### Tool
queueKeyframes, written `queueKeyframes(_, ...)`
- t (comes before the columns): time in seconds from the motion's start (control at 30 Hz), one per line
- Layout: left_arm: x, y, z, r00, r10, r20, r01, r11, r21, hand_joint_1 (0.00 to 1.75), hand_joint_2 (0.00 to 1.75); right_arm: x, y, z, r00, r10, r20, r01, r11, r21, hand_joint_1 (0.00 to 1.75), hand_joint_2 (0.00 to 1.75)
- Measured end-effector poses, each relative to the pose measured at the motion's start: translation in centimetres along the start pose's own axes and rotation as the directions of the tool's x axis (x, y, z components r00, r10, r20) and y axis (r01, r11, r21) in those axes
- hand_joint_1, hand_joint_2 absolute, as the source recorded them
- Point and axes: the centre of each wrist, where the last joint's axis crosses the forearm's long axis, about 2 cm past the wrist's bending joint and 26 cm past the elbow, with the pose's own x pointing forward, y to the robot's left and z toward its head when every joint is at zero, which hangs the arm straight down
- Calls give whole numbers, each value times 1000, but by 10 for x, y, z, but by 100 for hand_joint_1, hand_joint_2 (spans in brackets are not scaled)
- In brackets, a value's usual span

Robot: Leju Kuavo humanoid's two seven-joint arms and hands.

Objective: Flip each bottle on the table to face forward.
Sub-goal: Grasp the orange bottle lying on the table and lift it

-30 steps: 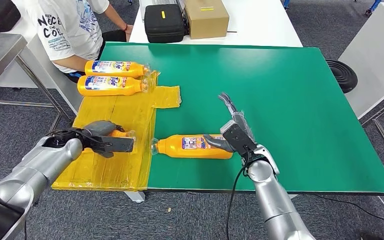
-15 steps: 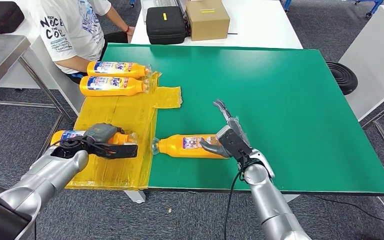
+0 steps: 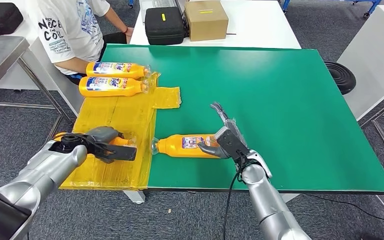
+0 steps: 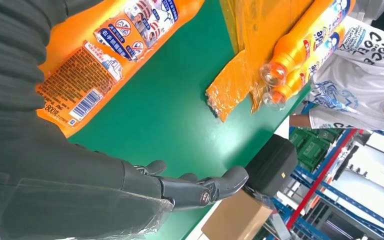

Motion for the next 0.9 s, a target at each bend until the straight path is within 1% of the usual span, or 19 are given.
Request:
queueKeyframes(0.1,-5,10,3,999,25,44,-22,997,-70,159,175,-2,1,1,1000,-6,-2,6,1000,2,0,175)
queueKeyframes(0.2,-8,16,6,996,51,68,-43,992,-117,158,175,-3,2,2,1000,-12,-3,12,1000,2,0,175)
queueKeyframes(0.33,-10,18,7,995,65,73,-54,989,-141,151,175,-5,3,3,1000,-15,-9,15,1000,4,0,175)
queueKeyframes(0.47,-9,22,7,994,82,73,-69,985,-156,150,175,-5,2,2,1000,-16,-9,16,1000,1,0,175)
queueKeyframes(0.53,-7,23,6,994,81,68,-70,985,-155,144,175,-4,2,1,1000,-15,-6,15,1000,0,0,175)
queueKeyframes(0.63,-3,23,4,996,73,56,-65,989,-131,115,175,-4,1,0,1000,-13,-5,13,1000,-2,0,175)
queueKeyframes(0.67,-1,23,3,996,70,52,-64,991,-121,101,175,-4,1,-1,1000,-12,-5,12,1000,-3,0,175)
queueKeyframes(0.7,1,23,2,996,68,49,-62,992,-111,85,175,-4,1,-1,1000,-12,-5,12,1000,-3,0,175)
queueKeyframes(0.73,2,23,1,997,65,47,-60,993,-102,72,175,-4,1,0,1000,-12,-6,12,1000,-4,0,175)
queueKeyframes(0.8,4,22,0,997,62,45,-57,994,-91,32,175,-4,1,0,1000,-12,-8,12,1000,-4,0,175)
queueKeyframes(0.87,6,23,-1,997,59,45,-55,995,-83,9,175,-5,1,0,1000,-13,-9,13,1000,-5,0,175)
queueKeyframes(0.9,7,23,-1,997,58,45,-54,995,-80,5,175,-5,1,0,1000,-14,-9,13,1000,-6,0,175)
